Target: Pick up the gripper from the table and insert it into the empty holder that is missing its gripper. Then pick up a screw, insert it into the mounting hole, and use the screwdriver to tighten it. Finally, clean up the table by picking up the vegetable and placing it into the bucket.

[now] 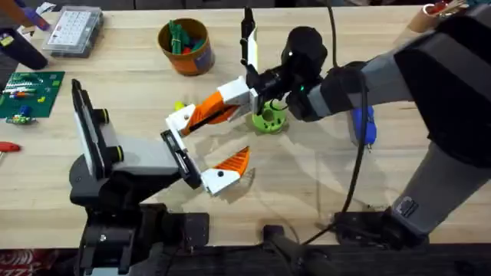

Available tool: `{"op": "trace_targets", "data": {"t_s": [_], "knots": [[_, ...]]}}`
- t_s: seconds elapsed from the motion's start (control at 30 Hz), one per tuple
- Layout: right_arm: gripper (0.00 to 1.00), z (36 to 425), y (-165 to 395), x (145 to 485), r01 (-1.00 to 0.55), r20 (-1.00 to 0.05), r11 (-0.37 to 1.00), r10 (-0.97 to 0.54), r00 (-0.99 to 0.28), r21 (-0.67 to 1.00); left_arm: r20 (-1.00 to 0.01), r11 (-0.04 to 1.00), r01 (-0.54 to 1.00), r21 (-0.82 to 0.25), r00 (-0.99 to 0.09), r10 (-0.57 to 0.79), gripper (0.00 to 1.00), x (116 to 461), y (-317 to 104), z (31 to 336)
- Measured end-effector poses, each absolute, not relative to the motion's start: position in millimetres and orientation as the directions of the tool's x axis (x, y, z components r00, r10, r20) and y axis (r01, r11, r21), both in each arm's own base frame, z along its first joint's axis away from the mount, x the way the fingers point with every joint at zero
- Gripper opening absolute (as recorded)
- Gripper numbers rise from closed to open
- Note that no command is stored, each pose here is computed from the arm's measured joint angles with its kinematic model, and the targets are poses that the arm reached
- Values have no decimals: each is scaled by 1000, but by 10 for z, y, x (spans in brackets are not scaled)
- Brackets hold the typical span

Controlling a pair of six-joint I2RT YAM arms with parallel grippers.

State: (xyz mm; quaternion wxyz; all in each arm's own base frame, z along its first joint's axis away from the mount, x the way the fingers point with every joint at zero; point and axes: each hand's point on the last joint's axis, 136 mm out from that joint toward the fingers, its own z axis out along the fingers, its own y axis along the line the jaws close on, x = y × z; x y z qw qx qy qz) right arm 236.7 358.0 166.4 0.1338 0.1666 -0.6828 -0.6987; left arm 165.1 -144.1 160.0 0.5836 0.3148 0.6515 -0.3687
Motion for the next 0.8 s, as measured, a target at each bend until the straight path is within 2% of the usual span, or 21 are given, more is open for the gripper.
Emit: {"op": "trace_targets", "data": {"t_s": [0.8], "knots": [[19, 1673, 3614, 2363, -42, -53, -34, -411, -910, 999, -993, 541, 834, -112, -120, -21, 988, 1670, -1425, 1600]]}}
